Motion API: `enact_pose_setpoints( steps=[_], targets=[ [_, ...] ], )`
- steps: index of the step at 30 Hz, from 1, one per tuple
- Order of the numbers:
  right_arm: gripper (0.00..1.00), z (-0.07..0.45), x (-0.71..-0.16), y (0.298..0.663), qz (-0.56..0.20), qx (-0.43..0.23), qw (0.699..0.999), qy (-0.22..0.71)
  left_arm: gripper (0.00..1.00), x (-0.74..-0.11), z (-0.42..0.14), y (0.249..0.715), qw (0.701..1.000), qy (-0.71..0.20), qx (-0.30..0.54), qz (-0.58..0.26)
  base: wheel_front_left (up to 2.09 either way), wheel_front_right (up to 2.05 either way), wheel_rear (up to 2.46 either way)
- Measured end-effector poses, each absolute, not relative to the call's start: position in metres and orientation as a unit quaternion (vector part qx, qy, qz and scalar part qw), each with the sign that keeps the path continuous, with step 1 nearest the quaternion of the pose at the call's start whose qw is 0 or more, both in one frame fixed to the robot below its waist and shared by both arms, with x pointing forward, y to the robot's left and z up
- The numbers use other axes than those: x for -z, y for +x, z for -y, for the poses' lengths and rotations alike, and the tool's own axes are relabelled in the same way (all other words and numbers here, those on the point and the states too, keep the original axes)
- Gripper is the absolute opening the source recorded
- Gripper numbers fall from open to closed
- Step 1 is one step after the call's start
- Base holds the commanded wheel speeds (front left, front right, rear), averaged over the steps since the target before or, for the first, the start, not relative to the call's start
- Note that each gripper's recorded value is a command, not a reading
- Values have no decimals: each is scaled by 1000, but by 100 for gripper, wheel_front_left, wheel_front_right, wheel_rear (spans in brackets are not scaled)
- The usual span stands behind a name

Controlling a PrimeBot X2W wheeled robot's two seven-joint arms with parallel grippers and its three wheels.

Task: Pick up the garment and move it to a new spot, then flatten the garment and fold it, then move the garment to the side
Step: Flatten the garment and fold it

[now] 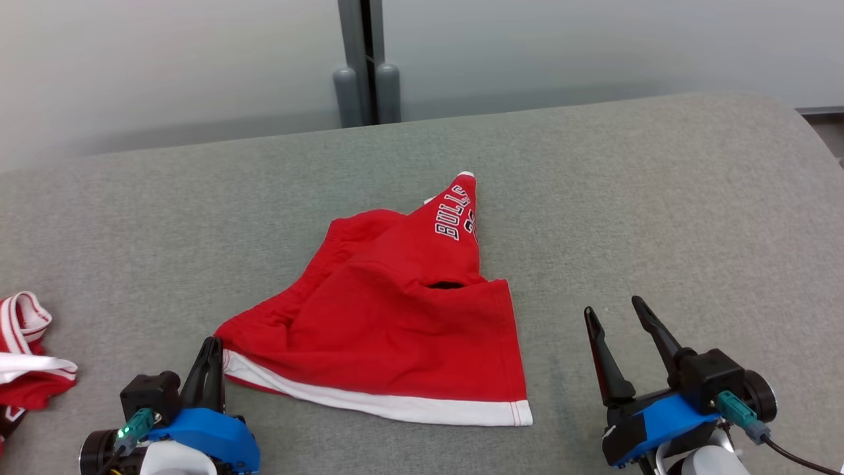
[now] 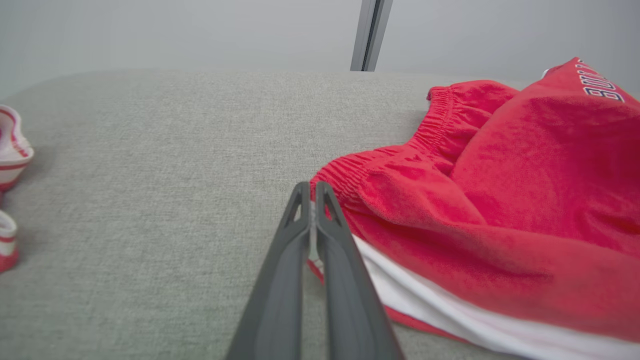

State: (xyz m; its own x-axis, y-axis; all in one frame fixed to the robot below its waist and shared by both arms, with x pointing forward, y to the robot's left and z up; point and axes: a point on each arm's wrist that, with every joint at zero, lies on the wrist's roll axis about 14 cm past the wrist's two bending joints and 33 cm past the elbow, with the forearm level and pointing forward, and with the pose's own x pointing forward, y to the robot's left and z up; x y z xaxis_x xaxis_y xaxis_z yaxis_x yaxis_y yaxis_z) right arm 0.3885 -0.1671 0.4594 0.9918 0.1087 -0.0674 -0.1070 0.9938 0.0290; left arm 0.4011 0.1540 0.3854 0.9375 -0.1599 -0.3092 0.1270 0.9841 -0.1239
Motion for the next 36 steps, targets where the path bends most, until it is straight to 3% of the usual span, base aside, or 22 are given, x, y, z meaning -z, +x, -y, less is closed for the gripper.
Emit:
enact_pose_setpoints(
  steps=[1,17,36],
  targets=[
    [100,163,-461,389,-32,-60,998,15,100,-387,-158,399,984,-48,66,-159,0,0,0],
    [100,123,-474,378,-16,-111,992,54,100,-424,-188,355,995,15,29,-97,0,0,0],
    [100,157,-460,353,-35,-59,996,51,100,-434,-175,346,996,15,40,-76,0,0,0]
  ],
)
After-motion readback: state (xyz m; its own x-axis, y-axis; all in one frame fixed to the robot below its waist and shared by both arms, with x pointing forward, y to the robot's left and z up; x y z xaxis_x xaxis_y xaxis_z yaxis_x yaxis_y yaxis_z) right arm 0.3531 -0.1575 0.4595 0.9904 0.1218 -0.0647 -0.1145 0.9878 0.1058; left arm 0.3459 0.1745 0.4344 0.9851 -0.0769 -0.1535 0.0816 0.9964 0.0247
